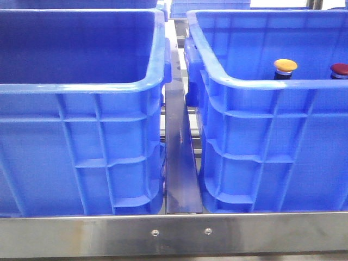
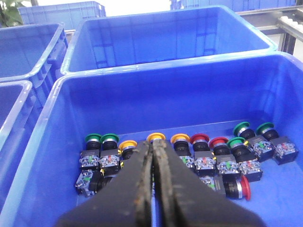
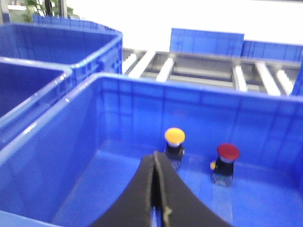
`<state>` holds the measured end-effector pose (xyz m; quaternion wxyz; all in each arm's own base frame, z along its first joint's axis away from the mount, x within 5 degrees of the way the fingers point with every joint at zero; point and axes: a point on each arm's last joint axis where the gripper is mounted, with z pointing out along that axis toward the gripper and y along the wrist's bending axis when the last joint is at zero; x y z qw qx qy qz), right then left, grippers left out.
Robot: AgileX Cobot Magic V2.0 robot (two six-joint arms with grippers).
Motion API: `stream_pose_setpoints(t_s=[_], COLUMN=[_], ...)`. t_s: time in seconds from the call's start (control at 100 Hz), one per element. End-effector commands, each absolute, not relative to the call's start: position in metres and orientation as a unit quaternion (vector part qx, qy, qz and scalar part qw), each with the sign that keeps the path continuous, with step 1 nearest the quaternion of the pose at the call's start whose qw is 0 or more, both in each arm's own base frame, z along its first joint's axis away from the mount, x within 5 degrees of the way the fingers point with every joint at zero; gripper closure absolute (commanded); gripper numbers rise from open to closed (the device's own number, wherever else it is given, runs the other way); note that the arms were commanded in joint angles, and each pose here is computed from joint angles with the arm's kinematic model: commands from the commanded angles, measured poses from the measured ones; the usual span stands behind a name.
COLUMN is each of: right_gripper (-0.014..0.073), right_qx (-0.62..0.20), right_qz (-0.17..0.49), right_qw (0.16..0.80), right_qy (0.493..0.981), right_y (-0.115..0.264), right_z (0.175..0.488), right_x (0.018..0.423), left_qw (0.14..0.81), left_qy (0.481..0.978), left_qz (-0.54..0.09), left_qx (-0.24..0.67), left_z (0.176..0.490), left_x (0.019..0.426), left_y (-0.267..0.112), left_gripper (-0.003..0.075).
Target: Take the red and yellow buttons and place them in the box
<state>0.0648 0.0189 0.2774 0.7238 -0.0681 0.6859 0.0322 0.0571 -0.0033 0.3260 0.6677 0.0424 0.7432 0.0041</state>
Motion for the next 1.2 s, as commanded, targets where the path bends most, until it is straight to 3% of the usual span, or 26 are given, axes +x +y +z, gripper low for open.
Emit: stream_pose_setpoints(t_s=[0.0, 0.91, 1.19], right_gripper=[0.0662, 0.0662, 0.0662], right_qx=[-0.065, -0.067, -0.068], right_qz=[0.032, 0.032, 0.033], right_qw=[0.744, 0.748, 0.747], right_qy=[0.664, 0.660, 0.660], right_y=[0.020, 0.021, 0.021], right_z=[0.288, 0.288, 0.288], right_x=[0.059, 0.057, 0.057], left_qw=[0.708, 0.705, 0.737], left_qy=[0.705, 0.709, 0.676], left_qz=[0.003, 0.000, 0.000], left_qx=[0.036, 0.035, 0.030], left_z=[0.337, 0.332, 0.298], left_x=[0.053, 0.054, 0.056], left_y=[-0.003, -0.003, -0.003], left_gripper=[0.0741, 0.0741, 0.0741])
